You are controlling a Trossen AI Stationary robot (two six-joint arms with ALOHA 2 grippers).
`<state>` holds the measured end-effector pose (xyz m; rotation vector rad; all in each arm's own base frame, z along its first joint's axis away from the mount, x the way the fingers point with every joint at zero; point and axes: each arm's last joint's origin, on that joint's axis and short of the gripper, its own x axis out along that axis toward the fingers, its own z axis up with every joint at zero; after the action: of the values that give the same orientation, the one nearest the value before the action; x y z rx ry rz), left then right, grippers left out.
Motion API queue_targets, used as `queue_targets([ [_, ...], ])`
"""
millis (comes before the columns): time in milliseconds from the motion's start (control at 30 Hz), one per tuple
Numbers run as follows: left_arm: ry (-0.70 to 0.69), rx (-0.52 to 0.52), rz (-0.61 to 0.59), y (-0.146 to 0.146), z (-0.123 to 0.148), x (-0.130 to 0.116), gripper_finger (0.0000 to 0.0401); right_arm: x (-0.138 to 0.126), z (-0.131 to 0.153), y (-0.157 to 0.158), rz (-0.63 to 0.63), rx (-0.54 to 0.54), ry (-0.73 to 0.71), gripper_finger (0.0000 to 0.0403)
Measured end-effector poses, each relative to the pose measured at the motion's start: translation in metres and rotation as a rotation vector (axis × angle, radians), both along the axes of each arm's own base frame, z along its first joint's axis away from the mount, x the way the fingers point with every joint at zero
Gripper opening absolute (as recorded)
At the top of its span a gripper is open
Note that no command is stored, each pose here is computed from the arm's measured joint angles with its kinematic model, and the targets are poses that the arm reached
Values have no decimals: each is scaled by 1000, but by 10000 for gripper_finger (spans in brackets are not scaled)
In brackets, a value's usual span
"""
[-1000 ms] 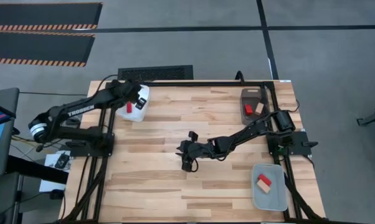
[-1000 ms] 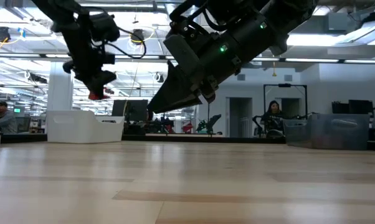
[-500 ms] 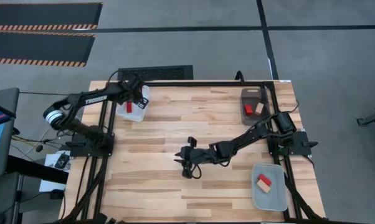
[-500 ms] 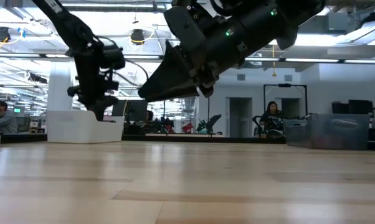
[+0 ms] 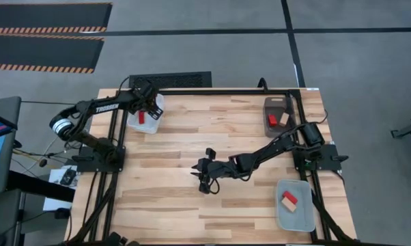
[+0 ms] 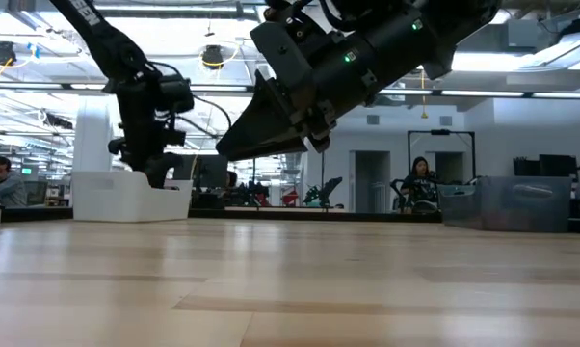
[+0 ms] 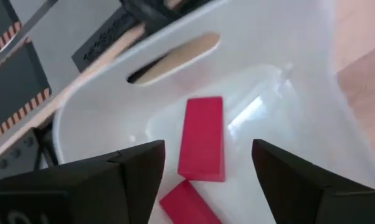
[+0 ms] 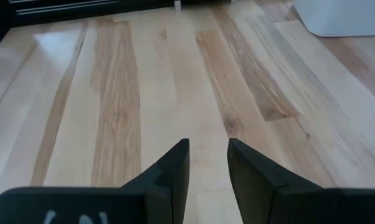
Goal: Sort & place blocks by color
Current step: Return to Home Position
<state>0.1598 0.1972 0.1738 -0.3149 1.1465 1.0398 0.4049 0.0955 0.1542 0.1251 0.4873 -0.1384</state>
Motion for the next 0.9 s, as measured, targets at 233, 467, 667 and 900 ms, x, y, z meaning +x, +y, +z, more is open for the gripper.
queue_targets([
  [233,-256,46,-205,-32,46,9,235,-5,7,1,-80,-119,9,134],
  [467,-676,232,-556,-103,71,10,235,-5,39,-18,10,-120,-57,133],
  [667,-998,327,-691,-148,47,-16,236,-10,88,-34,136,-98,-248,121],
  [900,-1149,303,-883,-175,29,-28,236,-29,131,-42,201,-135,-345,101],
])
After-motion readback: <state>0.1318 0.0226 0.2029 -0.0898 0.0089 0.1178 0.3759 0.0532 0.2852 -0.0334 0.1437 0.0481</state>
